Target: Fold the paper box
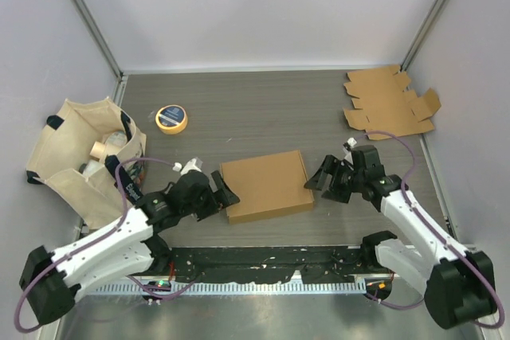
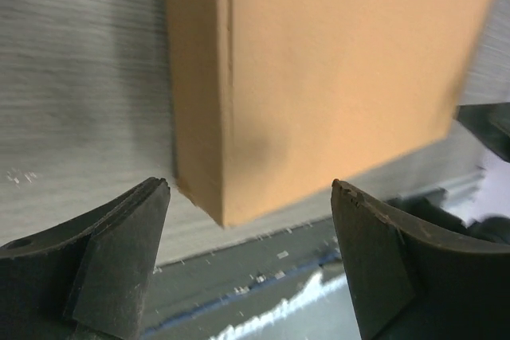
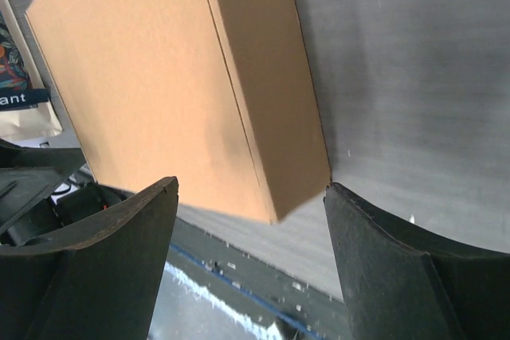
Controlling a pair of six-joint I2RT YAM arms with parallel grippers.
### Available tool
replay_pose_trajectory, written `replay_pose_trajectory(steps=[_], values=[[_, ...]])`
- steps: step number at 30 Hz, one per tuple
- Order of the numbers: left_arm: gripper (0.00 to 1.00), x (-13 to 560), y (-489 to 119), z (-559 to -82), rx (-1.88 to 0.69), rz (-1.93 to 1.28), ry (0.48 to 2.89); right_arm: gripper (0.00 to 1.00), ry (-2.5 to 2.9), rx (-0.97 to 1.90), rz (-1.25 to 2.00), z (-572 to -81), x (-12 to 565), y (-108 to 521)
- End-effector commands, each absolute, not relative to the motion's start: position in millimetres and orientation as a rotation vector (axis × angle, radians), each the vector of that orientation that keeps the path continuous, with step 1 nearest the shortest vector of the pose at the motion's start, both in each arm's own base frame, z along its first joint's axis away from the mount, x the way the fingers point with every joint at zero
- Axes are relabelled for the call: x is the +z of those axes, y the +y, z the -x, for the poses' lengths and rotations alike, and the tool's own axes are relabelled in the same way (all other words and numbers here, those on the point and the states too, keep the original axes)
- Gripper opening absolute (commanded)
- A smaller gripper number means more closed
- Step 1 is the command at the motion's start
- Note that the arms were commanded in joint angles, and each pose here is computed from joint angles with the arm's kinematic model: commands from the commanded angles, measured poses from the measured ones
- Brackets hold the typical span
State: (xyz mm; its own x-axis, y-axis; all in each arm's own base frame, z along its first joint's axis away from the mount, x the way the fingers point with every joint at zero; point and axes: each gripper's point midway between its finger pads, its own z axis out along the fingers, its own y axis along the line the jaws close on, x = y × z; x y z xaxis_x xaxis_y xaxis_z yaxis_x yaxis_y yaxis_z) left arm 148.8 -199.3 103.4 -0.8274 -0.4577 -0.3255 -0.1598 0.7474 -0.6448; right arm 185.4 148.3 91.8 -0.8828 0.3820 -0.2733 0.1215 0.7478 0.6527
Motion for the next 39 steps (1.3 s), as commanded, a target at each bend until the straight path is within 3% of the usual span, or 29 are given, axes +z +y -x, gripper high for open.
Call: replay_pose_trajectory(steps=[1,5,7,11,12,14,16,17,19,20,22,24,25,27,29,30,32,34,36,37,39], values=[[0.84,119.1,-217.6,-200.9,-0.869,0.465,2.319,0.78,2.311,1.007,-0.181,-243.1,129.3,171.9],[0.79,94.5,-230.6,-215.1,-0.939,0.461,2.393,0.66,2.362,1.005,-0.082,-253.2,102.6,194.8],[0.69,96.0,-232.7,-231.2,-1.004,0.492,2.356,0.65,2.377,0.987,-0.039,-254.5,97.2,203.7],[0.64,114.4,-230.5,-286.2,-1.024,0.529,2.273,0.59,2.217,1.099,-0.069,-293.1,127.3,239.1],[0.61,105.1,-229.3,-302.2,-1.014,0.553,2.294,0.58,2.242,1.089,-0.107,-308.0,113.1,244.4],[0.63,132.3,-224.9,-353.3,-1.008,0.528,2.226,0.58,2.157,1.092,-0.069,-351.3,138.7,262.1],[0.64,103.6,-214.4,-387.2,-0.877,0.549,2.305,0.59,2.177,1.06,-0.111,-387.4,116.1,273.1],[0.64,130.4,-207.0,-426.3,-0.86,0.525,2.234,0.61,2.113,1.084,-0.075,-412.6,139.1,286.9],[0.62,94.0,-196.4,-452.4,-0.797,0.573,2.32,0.64,2.148,1.039,-0.08,-444.6,106.9,297.4],[0.63,108.4,-185.3,-482.4,-0.777,0.585,2.268,0.65,2.081,1.048,-0.053,-472.2,128.7,309.3],[0.66,100.5,-171.7,-518.2,-0.713,0.603,2.257,0.67,2.103,1.041,-0.049,-496.8,114.0,320.2],[0.73,90.2,-145.2,-533.1,-0.571,0.589,2.299,0.7,2.072,0.982,-0.058,-527.2,111.6,324.1],[0.76,95.6,-140.3,-556.7,-0.538,0.567,2.283,0.76,2.091,0.893,-0.056,-536.1,105.4,312.1],[0.84,93.0,-126.6,-555.3,-0.438,0.495,2.394,0.81,2.08,0.768,-0.073,-550.9,126.5,284.1],[0.9,127.5,-113.6,-569.4,-0.342,0.447,2.363,0.84,2.161,0.466,-0.063,-546.1,120.8,218.0],[0.91,142.0,-107.4,-572.1,-0.293,0.427,2.342,0.86,2.117,0.333,-0.045,-539.2,155.7,191.7],[0.95,188.5,-85.8,-573.3,-0.159,0.419,2.257,0.91,2.163,-0.066,0.063,-514.4,146.6,125.1],[1.0,217.1,-74.6,-570.7,-0.12,0.464,2.19,0.95,2.169,-0.283,0.134,-492.1,152.3,86.1],[1.0,251.9,-73.9,-555.6,-0.139,0.494,2.139,0.95,2.196,-0.514,0.166,-475.4,152.8,43.4],[1.0,249.8,-83.8,-546.3,-0.189,0.505,2.154,0.96,2.226,-0.56,0.196,-465.9,143.7,33.8],[0.99,297.8,-110.1,-523.3,-0.357,0.453,2.072,0.96,2.268,-0.616,0.264,-460.4,131.0,17.7]])
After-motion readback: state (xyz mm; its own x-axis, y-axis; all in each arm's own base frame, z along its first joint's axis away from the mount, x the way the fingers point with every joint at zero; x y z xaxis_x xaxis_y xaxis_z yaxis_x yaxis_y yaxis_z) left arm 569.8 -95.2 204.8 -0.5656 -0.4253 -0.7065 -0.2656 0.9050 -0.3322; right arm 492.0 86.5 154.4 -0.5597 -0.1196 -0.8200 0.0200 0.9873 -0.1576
